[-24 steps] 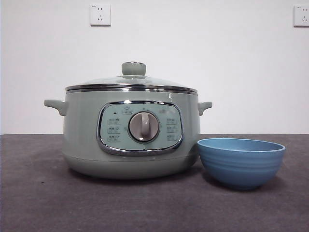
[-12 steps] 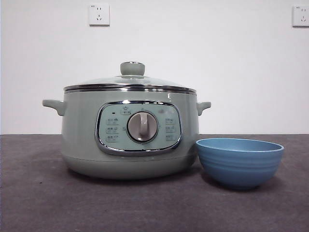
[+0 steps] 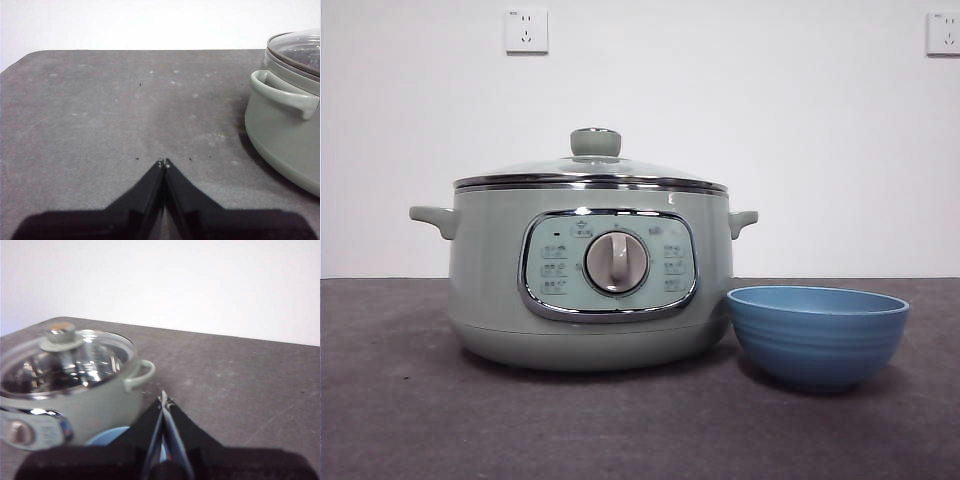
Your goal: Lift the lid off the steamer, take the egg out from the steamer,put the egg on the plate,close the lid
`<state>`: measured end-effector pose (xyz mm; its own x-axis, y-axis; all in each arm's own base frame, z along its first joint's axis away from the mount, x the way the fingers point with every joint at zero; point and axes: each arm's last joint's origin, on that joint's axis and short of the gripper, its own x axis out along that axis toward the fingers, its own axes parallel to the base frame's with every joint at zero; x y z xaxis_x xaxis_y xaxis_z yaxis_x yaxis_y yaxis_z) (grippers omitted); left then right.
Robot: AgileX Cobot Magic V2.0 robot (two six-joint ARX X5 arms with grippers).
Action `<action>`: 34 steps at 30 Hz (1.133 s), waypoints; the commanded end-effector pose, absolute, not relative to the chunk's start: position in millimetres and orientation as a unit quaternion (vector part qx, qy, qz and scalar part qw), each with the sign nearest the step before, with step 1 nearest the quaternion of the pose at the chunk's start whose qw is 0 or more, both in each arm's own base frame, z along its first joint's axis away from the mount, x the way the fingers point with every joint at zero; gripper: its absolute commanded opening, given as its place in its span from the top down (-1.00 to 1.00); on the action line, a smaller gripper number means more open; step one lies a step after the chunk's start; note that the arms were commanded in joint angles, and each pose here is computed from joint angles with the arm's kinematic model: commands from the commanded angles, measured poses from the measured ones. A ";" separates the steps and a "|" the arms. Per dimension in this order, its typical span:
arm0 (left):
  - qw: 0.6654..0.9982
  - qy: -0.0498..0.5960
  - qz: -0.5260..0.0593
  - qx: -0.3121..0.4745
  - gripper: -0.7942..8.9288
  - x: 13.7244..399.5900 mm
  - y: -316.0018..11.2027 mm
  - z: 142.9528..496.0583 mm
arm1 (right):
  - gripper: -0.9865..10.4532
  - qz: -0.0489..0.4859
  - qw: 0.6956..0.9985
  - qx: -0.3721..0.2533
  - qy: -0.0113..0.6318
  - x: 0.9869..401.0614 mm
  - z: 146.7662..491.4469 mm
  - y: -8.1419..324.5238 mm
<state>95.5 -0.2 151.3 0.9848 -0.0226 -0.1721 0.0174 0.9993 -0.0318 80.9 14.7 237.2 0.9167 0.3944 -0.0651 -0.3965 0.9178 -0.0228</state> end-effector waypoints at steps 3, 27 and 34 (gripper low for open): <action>0.996 0.091 -0.008 -0.018 0.84 96.0 0.0 147.1 | 0.83 0.173 0.984 0.006 0.050 88.3 190.9 13.4; 0.996 0.091 -0.008 -0.018 0.84 96.0 0.0 147.2 | 0.83 0.150 0.981 0.064 0.101 93.3 150.9 12.9; 0.996 0.091 -0.008 -0.018 0.84 96.0 0.0 147.2 | 0.83 0.151 0.981 0.063 0.101 93.3 150.9 12.9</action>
<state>95.5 -0.2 151.3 0.9848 -0.0226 -0.1721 0.0174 0.9993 -0.0318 92.7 12.7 155.3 0.9363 0.3072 -0.1702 -0.2849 0.9478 0.1432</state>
